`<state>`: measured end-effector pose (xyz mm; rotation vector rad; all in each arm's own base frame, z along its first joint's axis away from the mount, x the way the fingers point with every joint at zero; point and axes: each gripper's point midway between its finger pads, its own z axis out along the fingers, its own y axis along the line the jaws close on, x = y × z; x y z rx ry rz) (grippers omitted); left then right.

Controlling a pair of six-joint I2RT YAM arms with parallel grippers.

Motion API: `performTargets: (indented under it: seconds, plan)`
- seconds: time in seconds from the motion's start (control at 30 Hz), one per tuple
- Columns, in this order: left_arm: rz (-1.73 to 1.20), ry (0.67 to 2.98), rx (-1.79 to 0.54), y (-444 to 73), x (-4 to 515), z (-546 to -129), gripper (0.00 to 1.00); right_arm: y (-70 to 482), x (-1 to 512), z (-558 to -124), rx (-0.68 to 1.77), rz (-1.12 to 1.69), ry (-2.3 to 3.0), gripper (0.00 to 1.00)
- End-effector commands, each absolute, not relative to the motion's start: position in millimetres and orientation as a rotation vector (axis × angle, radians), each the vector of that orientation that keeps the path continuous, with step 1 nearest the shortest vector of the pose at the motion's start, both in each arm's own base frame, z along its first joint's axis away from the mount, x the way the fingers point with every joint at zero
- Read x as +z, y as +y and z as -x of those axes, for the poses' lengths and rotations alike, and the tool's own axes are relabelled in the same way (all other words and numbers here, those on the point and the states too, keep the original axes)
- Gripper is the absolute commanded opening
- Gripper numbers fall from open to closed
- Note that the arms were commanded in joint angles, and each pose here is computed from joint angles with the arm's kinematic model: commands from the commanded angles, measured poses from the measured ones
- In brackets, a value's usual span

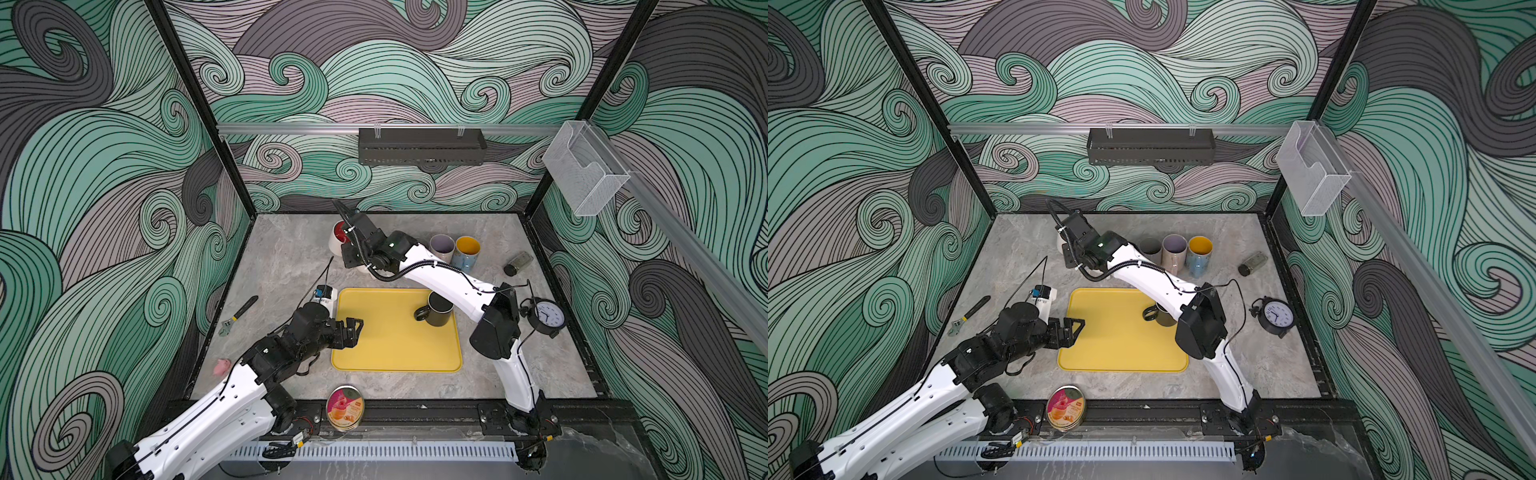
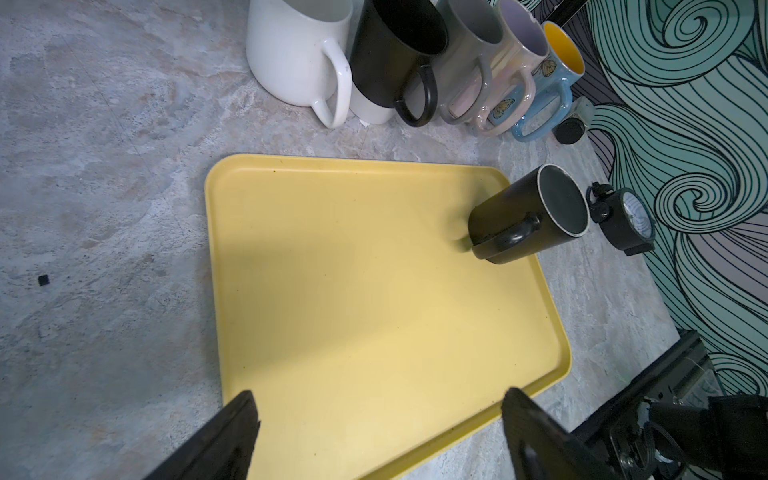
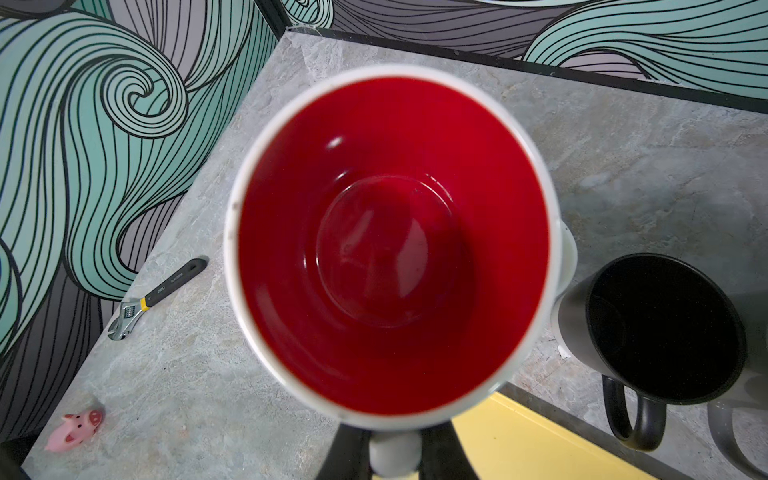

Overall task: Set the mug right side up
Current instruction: 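Carry the red-lined mug upright with the right gripper toward the white mug, then lower the red-lined mug upright beside the white mug with the right gripper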

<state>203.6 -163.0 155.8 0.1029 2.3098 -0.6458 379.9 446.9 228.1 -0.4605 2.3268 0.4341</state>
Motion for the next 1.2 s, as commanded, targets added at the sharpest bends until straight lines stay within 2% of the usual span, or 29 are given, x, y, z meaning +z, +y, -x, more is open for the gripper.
performTargets:
  seconds: [0.0,0.23,0.63,1.17]
  plan:
    - [-0.135,2.290,-0.667,-169.0,157.8,-204.9,0.93,453.2,256.4,-388.5,0.448,0.419,2.252,0.00]
    - [-0.159,2.307,-0.688,-176.1,153.8,-205.4,0.93,460.1,253.4,-394.1,0.433,0.419,2.252,0.00]
    - [-0.139,2.267,-0.673,-165.4,161.8,-201.5,0.93,454.0,211.2,-412.8,0.295,0.409,2.307,0.00]
    - [-0.079,2.228,-0.650,-147.1,170.4,-194.3,0.93,464.6,159.2,-430.4,0.296,0.403,2.374,0.00]
